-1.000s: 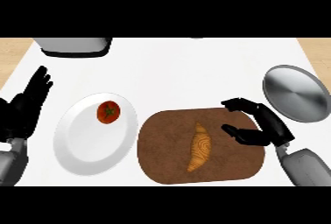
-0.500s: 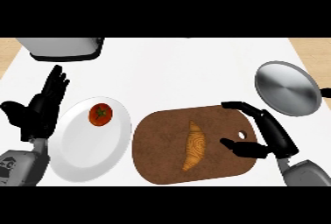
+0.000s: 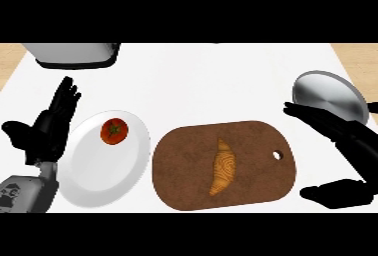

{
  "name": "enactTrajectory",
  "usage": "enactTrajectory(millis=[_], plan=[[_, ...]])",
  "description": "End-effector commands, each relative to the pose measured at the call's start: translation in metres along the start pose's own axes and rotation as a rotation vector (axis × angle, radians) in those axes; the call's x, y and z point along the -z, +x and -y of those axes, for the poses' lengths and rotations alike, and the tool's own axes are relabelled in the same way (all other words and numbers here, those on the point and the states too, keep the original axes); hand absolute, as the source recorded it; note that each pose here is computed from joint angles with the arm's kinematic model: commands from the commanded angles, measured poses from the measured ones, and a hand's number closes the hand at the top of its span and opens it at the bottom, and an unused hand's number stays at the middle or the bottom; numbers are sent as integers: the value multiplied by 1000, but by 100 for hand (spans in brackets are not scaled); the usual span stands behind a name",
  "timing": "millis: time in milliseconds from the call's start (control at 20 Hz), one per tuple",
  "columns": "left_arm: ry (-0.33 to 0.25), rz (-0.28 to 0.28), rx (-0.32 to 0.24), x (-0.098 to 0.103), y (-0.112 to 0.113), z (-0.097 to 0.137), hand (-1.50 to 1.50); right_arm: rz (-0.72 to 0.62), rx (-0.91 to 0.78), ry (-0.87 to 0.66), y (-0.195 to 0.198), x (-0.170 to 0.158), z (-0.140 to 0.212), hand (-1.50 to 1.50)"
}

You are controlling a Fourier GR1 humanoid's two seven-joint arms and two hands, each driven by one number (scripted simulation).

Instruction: Pick the croissant from the cutting board and place it in the pan

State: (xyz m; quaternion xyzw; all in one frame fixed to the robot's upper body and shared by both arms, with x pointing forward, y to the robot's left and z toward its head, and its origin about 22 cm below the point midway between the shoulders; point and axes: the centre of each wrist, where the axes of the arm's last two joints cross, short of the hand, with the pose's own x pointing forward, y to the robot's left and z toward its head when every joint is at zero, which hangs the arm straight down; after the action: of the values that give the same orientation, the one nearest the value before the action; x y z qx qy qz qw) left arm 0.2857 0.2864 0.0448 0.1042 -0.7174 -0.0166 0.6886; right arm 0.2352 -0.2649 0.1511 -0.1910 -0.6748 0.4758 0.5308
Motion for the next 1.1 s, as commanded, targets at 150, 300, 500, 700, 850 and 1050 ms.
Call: enactTrajectory(millis=[150,300,500,700,850,1050], plan=[[-24,6,-12,16,11,19,0,-87,-146,104,76,13,44,-150],[-25,14,-11,21,17,13,0,-73,-207,94,104,11,48,-150],[-48,16,-9,16,25,1,0,-90,-203,114,126,47,15,-150],[-37,10,-16,4,5,3,0,-67,-122,193,129,72,16,-150],[-33,6,-23,3,-1,14,0,-41,-87,234,154,79,-9,-150],[-27,1,-14,15,-5,23,0,-47,-92,259,142,79,-27,-150]])
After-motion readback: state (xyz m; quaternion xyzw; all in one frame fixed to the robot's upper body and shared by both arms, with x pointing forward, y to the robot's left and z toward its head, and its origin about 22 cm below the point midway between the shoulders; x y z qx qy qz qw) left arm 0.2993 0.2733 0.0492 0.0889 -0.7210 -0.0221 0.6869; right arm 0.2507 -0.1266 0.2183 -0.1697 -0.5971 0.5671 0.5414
